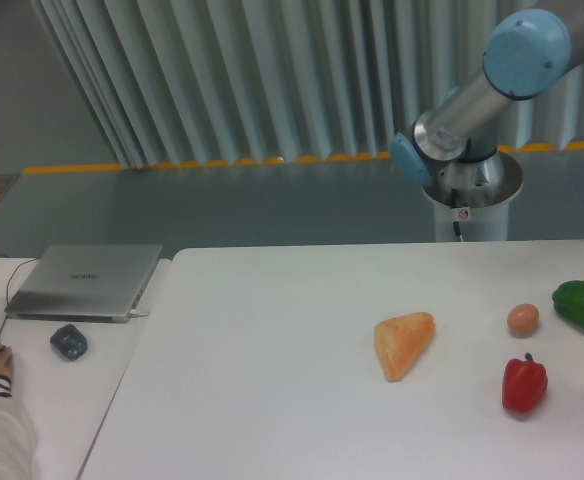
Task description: Place the yellow pepper on the table
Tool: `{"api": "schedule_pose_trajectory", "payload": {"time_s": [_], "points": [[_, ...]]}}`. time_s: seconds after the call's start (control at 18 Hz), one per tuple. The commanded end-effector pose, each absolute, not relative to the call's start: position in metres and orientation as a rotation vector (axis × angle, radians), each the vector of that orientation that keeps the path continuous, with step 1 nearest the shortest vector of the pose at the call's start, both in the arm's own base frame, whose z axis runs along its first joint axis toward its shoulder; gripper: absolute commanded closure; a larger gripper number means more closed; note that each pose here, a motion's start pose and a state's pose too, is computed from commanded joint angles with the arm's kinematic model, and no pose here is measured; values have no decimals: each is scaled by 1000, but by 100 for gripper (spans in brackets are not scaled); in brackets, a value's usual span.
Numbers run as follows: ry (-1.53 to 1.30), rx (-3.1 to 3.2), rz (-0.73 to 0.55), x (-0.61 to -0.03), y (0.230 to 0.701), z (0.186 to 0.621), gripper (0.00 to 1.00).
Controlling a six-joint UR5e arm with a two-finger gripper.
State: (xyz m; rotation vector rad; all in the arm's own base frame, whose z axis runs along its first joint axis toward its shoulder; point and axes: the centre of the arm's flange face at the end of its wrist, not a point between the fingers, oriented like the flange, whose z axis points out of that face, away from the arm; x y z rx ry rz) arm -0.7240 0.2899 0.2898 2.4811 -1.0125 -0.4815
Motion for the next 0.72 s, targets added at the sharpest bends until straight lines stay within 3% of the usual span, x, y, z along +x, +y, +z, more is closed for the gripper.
{"api": "schedule_pose_trajectory", "payload": {"time_s": [0.28,0.5,0.72], "points": [[-1009,2488,-477,-723,298,282,0],[-955,2535,-470,-700,334,263,0],[-970,2527,-466,-678,347,270,0]]}}
